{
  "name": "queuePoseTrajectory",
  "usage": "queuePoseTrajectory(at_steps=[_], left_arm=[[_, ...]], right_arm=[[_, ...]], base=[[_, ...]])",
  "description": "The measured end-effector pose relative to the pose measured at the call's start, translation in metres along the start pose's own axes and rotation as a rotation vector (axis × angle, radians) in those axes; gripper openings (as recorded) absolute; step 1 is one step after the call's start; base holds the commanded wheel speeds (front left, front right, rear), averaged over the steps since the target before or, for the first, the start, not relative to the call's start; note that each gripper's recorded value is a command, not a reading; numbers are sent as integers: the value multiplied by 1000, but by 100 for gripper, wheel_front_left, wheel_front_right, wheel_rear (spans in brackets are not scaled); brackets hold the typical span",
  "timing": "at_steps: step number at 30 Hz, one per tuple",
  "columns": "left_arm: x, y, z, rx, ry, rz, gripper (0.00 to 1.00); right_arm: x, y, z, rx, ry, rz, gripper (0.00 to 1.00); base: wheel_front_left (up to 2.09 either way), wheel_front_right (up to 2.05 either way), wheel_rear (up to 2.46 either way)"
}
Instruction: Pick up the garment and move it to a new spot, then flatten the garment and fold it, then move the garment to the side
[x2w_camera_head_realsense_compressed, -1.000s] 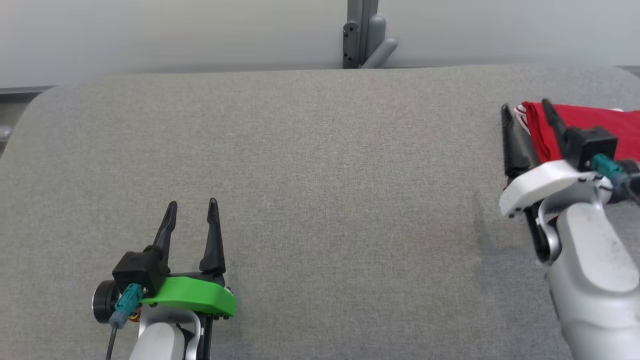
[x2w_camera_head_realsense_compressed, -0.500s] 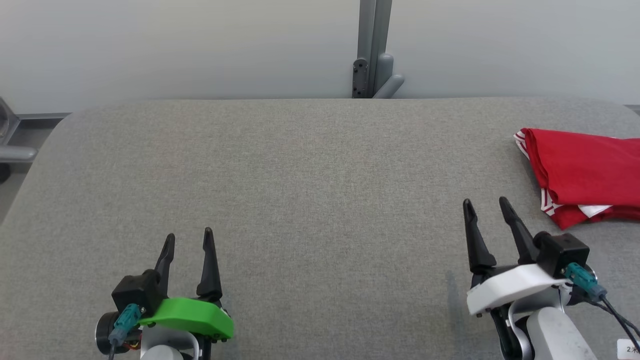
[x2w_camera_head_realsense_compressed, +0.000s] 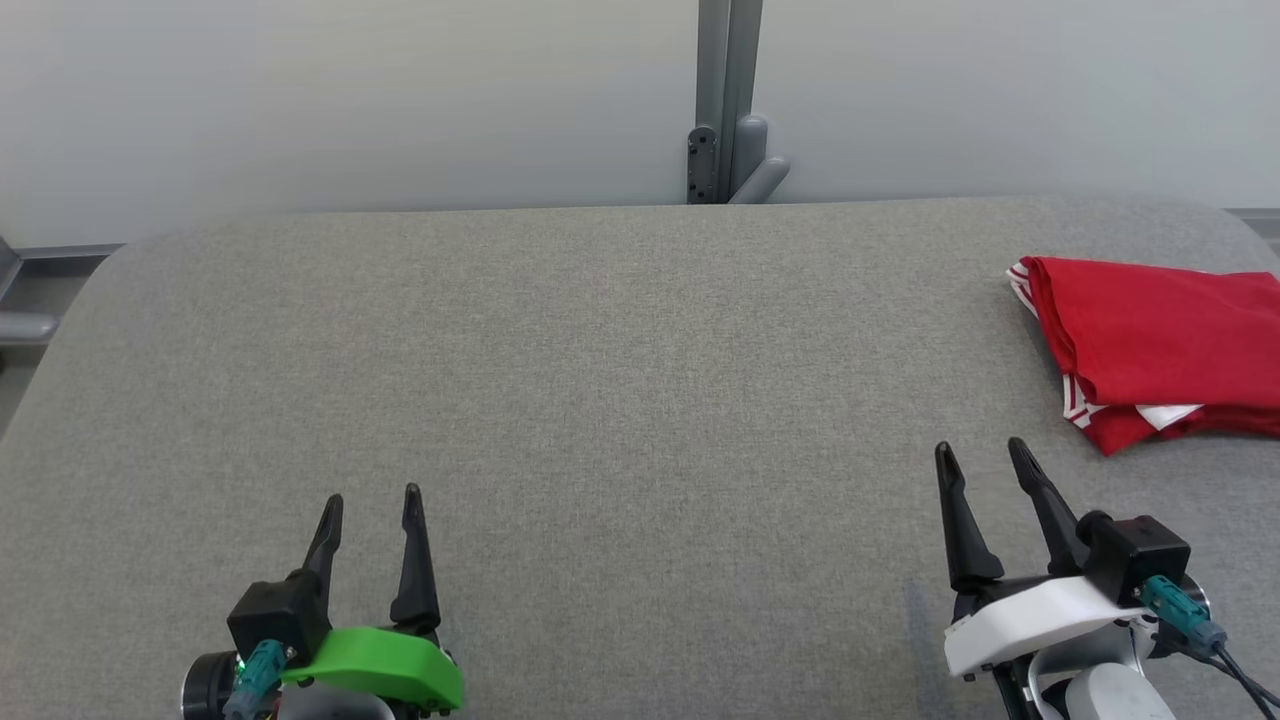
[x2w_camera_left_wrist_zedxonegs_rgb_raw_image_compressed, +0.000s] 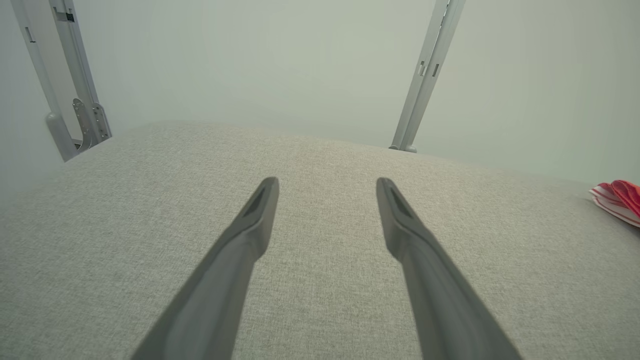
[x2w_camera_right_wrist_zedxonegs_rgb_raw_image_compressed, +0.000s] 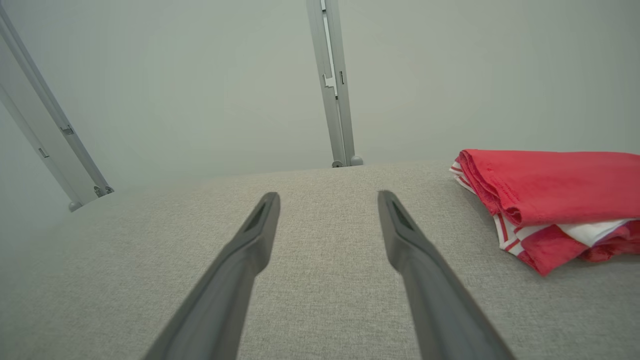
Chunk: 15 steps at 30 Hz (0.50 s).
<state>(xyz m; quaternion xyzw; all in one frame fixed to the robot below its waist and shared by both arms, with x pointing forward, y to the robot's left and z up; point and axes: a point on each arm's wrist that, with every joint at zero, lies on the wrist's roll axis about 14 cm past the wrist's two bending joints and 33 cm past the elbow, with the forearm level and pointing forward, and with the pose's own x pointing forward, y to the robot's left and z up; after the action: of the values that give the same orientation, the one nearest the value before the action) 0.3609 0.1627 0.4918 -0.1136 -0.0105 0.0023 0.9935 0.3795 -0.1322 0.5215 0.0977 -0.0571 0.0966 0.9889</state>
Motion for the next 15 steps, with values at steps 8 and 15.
queuePoseTrajectory(at_steps=[8, 15], left_arm=[[-3, 1, -4, -3, 11, 3, 100], [-3, -1, -5, -3, 15, -4, 100]], right_arm=[[-5, -2, -2, 12, 5, -9, 100], [-6, -2, -1, 11, 4, -10, 100]], base=[[0, 0, 0], [0, 0, 0]])
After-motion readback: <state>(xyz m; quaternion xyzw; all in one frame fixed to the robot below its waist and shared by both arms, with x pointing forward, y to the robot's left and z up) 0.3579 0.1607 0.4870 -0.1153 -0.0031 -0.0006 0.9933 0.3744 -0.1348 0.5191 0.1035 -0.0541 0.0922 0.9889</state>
